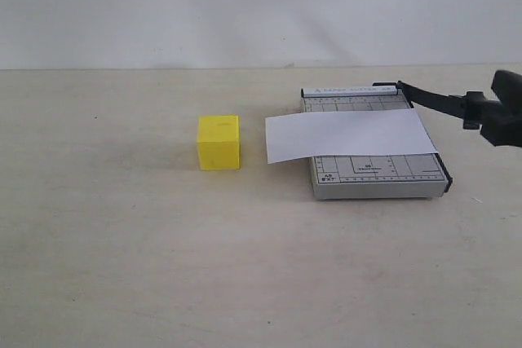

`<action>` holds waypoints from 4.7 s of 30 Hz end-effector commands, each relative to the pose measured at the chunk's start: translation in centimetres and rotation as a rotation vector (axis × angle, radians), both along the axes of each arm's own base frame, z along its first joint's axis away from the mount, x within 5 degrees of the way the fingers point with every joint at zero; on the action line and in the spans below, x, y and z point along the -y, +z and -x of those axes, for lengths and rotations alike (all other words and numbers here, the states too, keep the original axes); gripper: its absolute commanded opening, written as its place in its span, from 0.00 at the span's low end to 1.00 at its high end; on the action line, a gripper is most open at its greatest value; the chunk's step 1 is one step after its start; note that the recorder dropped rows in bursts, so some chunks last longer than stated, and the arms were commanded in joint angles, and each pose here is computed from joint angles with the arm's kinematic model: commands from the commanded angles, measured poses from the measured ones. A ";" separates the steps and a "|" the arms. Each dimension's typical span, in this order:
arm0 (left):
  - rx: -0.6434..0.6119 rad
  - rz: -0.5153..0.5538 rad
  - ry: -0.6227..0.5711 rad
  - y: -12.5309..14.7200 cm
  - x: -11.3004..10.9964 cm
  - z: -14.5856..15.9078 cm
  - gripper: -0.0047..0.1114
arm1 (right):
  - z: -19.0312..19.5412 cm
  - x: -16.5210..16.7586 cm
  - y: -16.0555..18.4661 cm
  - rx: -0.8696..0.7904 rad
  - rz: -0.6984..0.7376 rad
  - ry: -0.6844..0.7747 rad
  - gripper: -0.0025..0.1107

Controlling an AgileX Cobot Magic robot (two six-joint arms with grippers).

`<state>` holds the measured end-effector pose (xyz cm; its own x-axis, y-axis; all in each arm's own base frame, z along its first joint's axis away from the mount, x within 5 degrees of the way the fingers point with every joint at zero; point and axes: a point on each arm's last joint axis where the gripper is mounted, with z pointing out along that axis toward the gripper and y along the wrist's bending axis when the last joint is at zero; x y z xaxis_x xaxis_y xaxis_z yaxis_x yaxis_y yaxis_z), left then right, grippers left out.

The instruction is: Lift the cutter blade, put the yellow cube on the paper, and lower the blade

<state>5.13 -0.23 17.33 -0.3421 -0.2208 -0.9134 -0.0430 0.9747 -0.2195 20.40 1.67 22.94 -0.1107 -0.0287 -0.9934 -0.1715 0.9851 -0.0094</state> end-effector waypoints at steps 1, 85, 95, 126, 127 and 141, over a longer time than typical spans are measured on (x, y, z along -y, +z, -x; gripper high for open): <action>0.019 0.001 -0.003 0.2 0.0 0.0 0.08 | 0.0 -0.1 0.5 0.040 0.012 0.014 0.47; -0.247 -0.192 -0.911 3.2 34.9 -22.3 0.08 | 12.6 2.0 0.5 -0.141 0.052 -0.201 0.02; -0.242 -0.202 -0.893 -4.1 40.9 -28.8 0.08 | 12.6 2.0 0.5 -0.143 0.050 -0.202 0.02; -0.232 -0.228 -0.952 -6.8 44.1 -28.2 0.08 | 12.5 2.0 0.6 -0.132 0.041 -0.201 0.02; -0.230 -0.227 -0.952 -6.9 44.1 -28.2 0.08 | 12.5 2.0 0.6 -0.132 0.041 -0.201 0.02; -0.245 -0.212 -0.962 -6.6 45.8 -29.4 0.08 | 12.6 2.0 0.5 -0.135 0.039 -0.202 0.02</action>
<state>34.40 -45.66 10.97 -0.4562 0.4005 -0.7946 0.7615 0.6378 -0.1158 7.85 -0.35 23.53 -0.2585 -0.0387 -0.9652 0.0257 0.9986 -0.0469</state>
